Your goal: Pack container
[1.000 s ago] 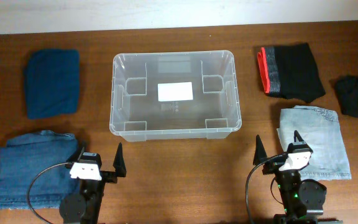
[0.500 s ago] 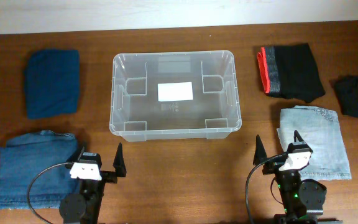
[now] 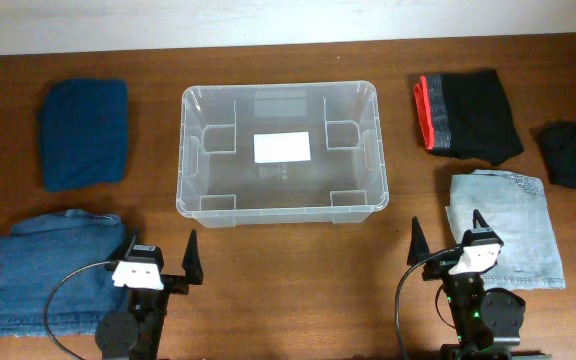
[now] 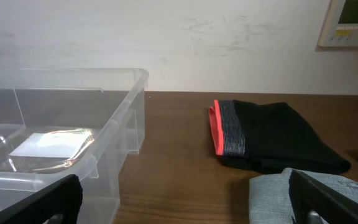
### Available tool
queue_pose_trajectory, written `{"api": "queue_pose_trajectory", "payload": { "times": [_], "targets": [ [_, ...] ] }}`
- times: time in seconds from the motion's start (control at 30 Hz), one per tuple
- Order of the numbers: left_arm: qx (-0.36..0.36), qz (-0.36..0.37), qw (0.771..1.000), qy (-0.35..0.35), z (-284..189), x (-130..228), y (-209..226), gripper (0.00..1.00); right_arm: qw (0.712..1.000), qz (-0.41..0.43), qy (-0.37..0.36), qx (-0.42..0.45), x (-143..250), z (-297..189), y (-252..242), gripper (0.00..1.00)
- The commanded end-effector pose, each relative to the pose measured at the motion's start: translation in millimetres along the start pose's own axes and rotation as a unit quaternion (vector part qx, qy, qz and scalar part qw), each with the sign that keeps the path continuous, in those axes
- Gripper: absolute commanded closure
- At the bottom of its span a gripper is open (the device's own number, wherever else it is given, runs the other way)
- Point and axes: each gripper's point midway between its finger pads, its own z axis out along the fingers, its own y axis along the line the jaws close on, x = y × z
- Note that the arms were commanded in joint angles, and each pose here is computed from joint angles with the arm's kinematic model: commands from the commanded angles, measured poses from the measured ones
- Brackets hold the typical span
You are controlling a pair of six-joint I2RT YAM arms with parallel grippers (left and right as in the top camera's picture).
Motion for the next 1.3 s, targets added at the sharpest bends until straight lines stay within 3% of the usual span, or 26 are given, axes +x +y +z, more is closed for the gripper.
{"api": "queue_pose_trajectory", "payload": {
  "times": [0.0, 0.97, 1.27],
  "targets": [
    [0.011, -0.007, 1.000, 0.001, 0, 0, -4, 0.01, 1.000, -0.001, 0.000, 0.001, 1, 0, -1, 0.01],
    [0.011, -0.007, 1.000, 0.000, 0, 0, -4, 0.01, 1.000, -0.001, 0.000, 0.001, 1, 0, -1, 0.01],
    [0.005, 0.002, 0.999, -0.046, -1, -22, -2, 0.01, 1.000, -0.001, 0.000, 0.001, 1, 0, -1, 0.01]
  ]
}}
